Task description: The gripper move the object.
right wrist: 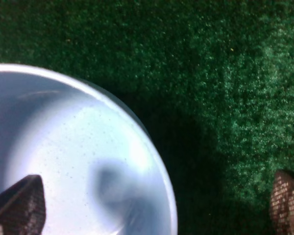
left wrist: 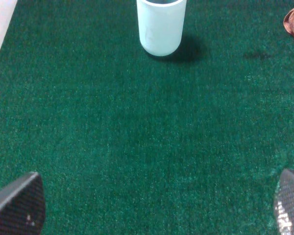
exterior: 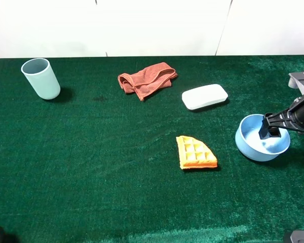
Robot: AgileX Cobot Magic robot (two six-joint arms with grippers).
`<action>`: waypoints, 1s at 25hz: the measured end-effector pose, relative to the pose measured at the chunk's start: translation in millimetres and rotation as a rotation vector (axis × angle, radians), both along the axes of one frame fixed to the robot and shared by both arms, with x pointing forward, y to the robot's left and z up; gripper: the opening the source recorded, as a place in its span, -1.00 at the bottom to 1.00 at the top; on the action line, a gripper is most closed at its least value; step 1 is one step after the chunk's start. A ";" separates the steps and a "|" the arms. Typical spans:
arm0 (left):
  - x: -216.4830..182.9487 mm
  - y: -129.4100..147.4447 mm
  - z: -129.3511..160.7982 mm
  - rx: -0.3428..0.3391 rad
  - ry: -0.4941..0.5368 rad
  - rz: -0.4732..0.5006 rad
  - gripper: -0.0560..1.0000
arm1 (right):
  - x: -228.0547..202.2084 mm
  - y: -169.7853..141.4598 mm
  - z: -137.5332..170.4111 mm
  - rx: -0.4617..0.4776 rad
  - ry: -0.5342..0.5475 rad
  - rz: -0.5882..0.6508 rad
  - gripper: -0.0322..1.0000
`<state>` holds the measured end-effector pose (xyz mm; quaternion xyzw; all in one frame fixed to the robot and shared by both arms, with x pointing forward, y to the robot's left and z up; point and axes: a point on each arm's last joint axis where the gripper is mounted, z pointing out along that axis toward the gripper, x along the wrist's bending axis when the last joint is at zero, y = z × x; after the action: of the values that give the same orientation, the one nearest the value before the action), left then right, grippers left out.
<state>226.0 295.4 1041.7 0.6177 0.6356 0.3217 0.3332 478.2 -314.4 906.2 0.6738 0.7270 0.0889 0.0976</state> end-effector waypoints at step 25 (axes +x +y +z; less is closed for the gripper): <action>0.0 0.0 0.0 0.000 0.000 0.000 0.86 | -62.4 7.3 110.6 0.053 -0.033 -0.080 0.41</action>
<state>226.0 295.4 1041.7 0.6177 0.6356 0.3217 0.3332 415.8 -307.1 1016.8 0.7032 0.6951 0.1151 0.0953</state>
